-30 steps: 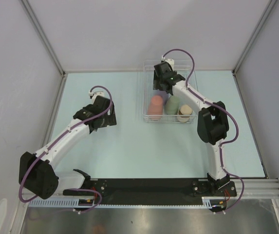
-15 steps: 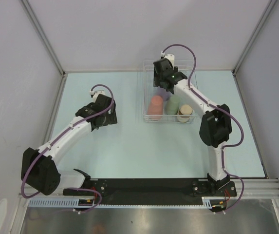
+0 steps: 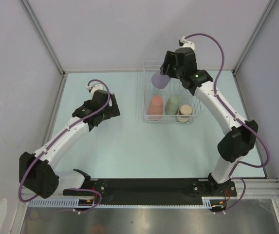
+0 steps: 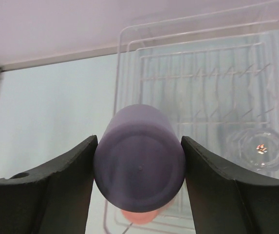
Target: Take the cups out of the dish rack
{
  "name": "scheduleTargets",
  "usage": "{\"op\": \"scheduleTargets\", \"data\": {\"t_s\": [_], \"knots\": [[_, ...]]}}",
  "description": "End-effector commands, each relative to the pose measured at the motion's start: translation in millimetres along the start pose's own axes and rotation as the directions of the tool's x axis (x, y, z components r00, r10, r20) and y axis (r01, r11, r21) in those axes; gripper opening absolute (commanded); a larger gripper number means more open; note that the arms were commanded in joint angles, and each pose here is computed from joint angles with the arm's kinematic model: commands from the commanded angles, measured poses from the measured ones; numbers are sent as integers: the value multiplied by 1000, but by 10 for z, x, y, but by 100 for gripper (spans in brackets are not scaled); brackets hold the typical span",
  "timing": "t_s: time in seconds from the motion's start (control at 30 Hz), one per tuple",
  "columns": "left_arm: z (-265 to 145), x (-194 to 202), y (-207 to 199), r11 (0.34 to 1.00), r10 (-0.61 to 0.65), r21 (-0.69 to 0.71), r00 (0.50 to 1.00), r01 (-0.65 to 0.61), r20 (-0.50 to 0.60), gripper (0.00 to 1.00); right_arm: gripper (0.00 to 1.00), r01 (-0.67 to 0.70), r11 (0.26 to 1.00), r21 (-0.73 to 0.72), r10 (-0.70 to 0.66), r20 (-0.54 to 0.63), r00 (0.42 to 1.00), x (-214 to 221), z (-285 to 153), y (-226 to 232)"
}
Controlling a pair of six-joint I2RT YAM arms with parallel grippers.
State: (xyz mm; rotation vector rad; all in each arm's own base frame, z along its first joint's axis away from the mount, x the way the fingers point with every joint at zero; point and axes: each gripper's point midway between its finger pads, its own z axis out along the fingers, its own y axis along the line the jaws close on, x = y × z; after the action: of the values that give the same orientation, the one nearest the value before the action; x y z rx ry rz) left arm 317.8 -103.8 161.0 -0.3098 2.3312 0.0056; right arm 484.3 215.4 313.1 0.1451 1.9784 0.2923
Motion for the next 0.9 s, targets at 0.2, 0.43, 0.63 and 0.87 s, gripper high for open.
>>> {"op": "scheduleTargets", "data": {"t_s": [0.2,0.43,0.63,0.87], "knots": [[-655,-648,-638,869,-224,473,967,144,118,100,0,-277,731,-624,275,-101,956,-268,-924,585],[-921,-778,-943,584,-353,771,935,255,-41,100,0,-414,557,-720,371,-229,900,43,-1162,599],[-995,-704,-1145,397,-328,874,933,279,-148,98,0,-435,489,-756,379,-265,887,146,-1379,609],[-1269,-727,-1171,267,-356,932,924,244,-140,96,0,-443,451,-775,366,-292,883,293,-1518,706]]}}
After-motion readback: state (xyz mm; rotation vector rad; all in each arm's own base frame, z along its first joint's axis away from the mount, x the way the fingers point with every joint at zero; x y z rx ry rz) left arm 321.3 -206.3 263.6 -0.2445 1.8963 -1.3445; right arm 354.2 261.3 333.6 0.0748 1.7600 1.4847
